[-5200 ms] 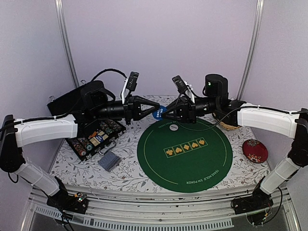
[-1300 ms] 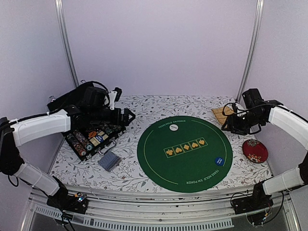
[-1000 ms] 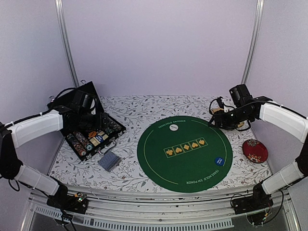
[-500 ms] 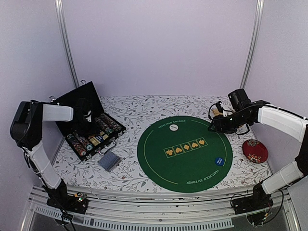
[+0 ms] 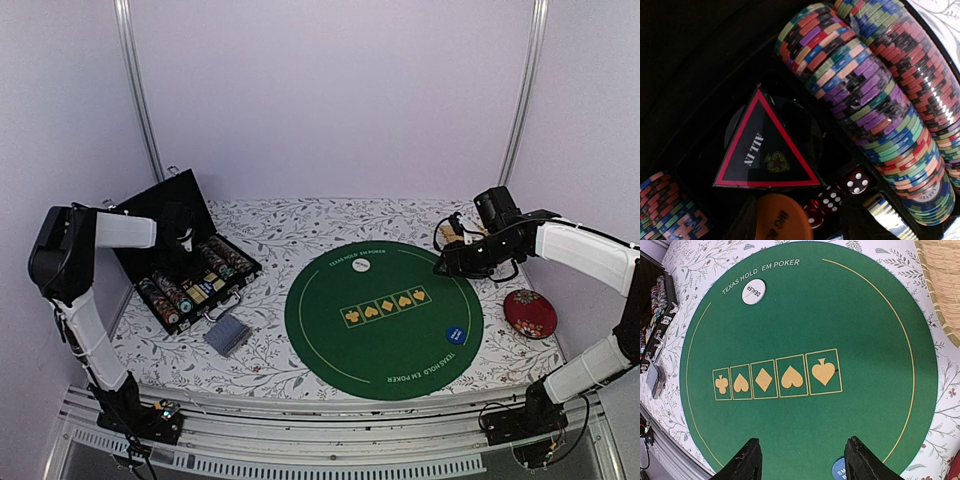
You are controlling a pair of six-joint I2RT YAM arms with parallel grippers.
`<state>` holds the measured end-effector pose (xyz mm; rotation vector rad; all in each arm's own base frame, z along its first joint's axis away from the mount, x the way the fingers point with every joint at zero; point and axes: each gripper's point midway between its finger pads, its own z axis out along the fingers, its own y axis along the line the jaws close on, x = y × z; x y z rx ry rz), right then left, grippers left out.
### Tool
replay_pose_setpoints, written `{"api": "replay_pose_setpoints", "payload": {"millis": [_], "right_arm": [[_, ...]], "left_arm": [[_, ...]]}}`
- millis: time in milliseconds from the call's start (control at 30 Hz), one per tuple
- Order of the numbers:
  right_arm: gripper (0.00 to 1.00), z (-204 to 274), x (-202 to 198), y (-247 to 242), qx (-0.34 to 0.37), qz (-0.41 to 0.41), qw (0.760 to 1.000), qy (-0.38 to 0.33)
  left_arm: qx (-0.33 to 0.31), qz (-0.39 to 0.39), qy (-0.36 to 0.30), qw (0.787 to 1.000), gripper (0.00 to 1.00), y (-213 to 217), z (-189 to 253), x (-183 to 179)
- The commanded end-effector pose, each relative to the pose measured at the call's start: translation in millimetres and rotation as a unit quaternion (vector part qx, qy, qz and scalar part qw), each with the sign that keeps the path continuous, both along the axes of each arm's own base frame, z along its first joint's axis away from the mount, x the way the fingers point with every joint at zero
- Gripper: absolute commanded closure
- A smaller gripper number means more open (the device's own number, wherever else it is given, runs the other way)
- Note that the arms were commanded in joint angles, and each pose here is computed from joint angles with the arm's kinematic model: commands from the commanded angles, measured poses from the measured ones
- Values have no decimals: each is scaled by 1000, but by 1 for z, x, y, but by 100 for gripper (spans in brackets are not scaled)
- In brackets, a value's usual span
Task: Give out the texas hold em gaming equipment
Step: Pick up the big blind button from the chip case.
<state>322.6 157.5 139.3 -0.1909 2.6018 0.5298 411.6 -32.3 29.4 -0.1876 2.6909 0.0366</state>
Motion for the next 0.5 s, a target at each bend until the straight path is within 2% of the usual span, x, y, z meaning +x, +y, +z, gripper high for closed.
{"api": "replay_pose_setpoints", "payload": {"millis": [0, 100, 367, 467], "right_arm": [[42, 1, 3, 0, -3, 4, 1000, -13], [42, -2, 4, 4, 1, 9, 1000, -5], [42, -1, 2, 2, -1, 9, 1000, -7], [42, 0, 2, 1, -2, 8, 1000, -13]], "left_arm": [[33, 7, 32, 999, 40, 17, -7, -20], [27, 4, 37, 999, 42, 16, -12, -23], [21, 3, 32, 999, 79, 15, -10, -25], [29, 6, 27, 999, 88, 17, -3, -26]]}}
